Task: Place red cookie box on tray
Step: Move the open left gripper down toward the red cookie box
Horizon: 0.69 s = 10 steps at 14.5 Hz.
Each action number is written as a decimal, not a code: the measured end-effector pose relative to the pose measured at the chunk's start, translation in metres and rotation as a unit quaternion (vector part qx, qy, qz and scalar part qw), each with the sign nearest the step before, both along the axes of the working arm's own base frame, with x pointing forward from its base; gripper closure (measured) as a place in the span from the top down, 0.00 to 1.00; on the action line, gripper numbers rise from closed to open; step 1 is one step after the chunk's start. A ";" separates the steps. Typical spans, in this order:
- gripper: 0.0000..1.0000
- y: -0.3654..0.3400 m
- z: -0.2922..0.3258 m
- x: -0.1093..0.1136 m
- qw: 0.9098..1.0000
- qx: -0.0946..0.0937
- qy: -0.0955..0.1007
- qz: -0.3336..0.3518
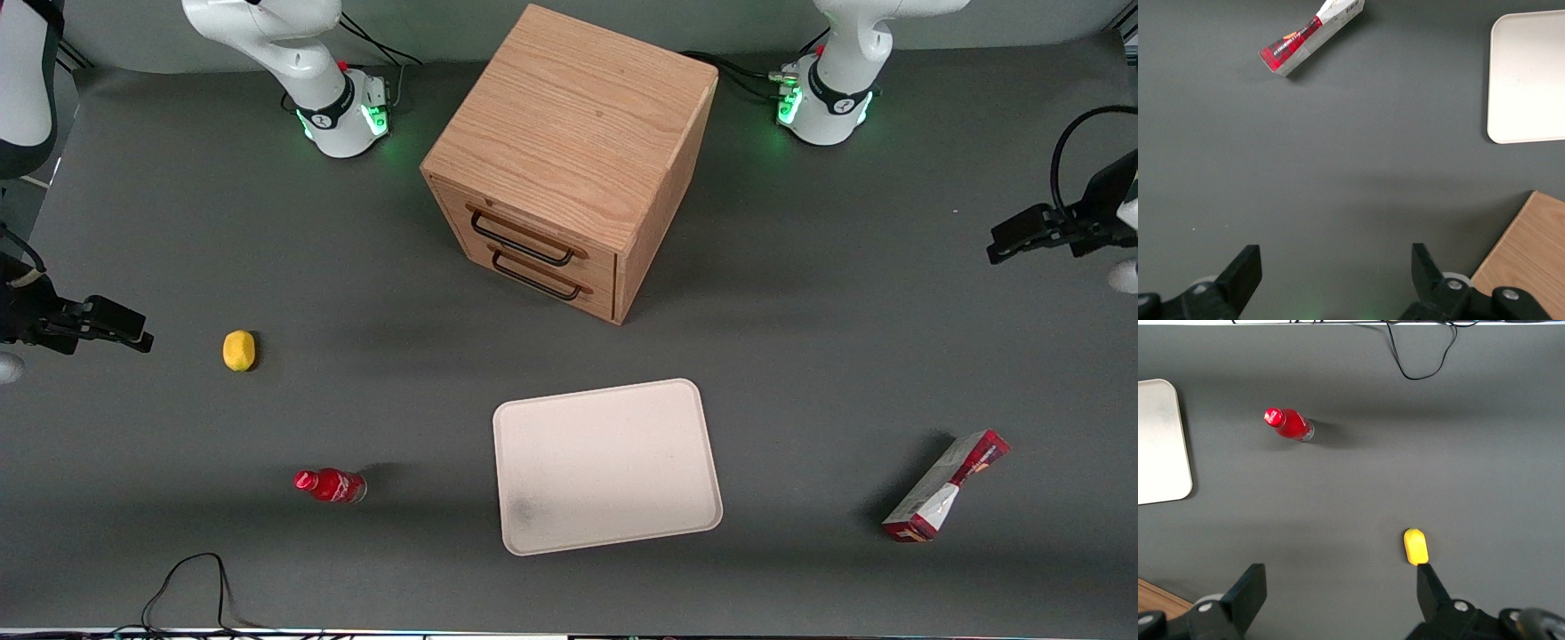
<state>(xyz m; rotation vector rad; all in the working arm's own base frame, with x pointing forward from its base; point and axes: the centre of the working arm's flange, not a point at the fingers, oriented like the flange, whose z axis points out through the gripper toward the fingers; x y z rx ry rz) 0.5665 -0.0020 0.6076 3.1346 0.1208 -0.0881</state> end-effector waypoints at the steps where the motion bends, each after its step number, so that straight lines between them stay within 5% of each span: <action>1: 1.00 0.001 -0.010 0.008 1.000 0.007 0.002 -0.002; 10: 1.00 0.020 -0.055 0.120 0.998 0.037 -0.056 0.000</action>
